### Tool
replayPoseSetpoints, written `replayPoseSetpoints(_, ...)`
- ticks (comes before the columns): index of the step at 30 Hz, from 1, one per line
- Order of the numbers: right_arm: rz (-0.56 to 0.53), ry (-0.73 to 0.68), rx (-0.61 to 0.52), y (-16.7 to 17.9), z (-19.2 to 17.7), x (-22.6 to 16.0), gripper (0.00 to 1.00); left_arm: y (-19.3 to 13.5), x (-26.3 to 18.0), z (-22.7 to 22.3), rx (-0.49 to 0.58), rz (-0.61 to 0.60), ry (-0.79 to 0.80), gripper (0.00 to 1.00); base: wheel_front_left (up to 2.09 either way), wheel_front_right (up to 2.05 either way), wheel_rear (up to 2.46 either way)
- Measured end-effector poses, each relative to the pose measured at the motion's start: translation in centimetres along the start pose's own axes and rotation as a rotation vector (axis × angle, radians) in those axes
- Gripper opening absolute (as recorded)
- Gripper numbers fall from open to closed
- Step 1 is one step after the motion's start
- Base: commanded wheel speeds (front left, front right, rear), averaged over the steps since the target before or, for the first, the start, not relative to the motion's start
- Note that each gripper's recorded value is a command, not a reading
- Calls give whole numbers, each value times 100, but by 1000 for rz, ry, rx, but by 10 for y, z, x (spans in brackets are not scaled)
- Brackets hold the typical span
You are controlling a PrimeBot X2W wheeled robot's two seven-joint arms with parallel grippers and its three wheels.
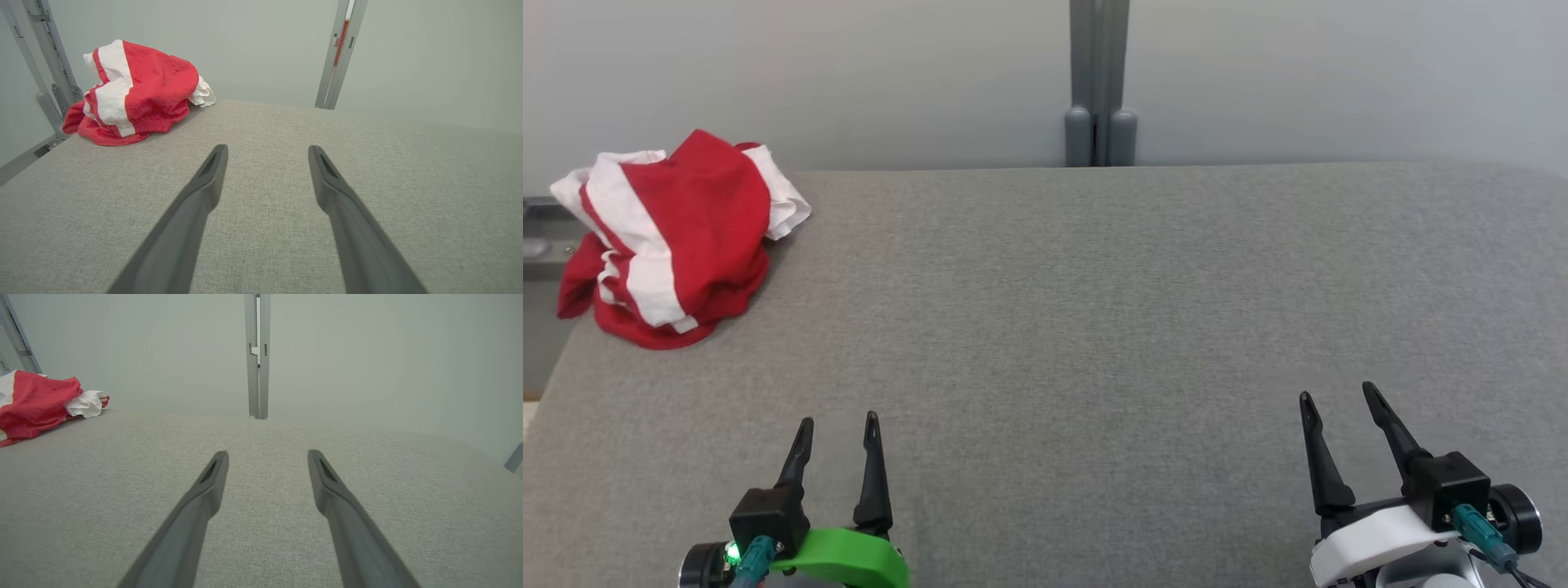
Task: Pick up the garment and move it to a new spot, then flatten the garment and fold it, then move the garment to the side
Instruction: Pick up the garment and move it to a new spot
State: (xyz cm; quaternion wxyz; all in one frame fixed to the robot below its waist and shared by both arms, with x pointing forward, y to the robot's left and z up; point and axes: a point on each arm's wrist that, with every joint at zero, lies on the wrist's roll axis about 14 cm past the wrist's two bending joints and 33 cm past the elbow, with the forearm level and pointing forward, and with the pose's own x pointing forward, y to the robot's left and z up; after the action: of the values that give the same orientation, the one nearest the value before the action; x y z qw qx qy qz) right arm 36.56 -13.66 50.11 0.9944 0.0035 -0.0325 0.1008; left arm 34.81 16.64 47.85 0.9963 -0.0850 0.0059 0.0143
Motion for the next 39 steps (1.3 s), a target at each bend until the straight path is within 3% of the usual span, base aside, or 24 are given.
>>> replayPoseSetpoints(7, 128, -8, 12, 40, 1, 23, 100, 36, -15, 13, 7, 114, -41, 100, 0, 0, 0)
replayPoseSetpoints(18, 418, -16, 34, 137, 0, 56, 100, 122, -76, 37, 18, 423, -117, 100, 0, 0, 0)
replayPoseSetpoints(24, 535, -17, 35, 179, -3, 67, 100, 150, -106, 39, 17, 557, -124, 100, 0, 0, 0)
replayPoseSetpoints(31, 572, 10, 44, 192, -17, 73, 100, 157, -114, 34, 22, 607, -97, 100, 0, 0, 0)
replayPoseSetpoints(39, 521, 2, 32, 176, -21, 88, 100, 157, -99, 35, 51, 577, -82, 100, 0, 0, 0)
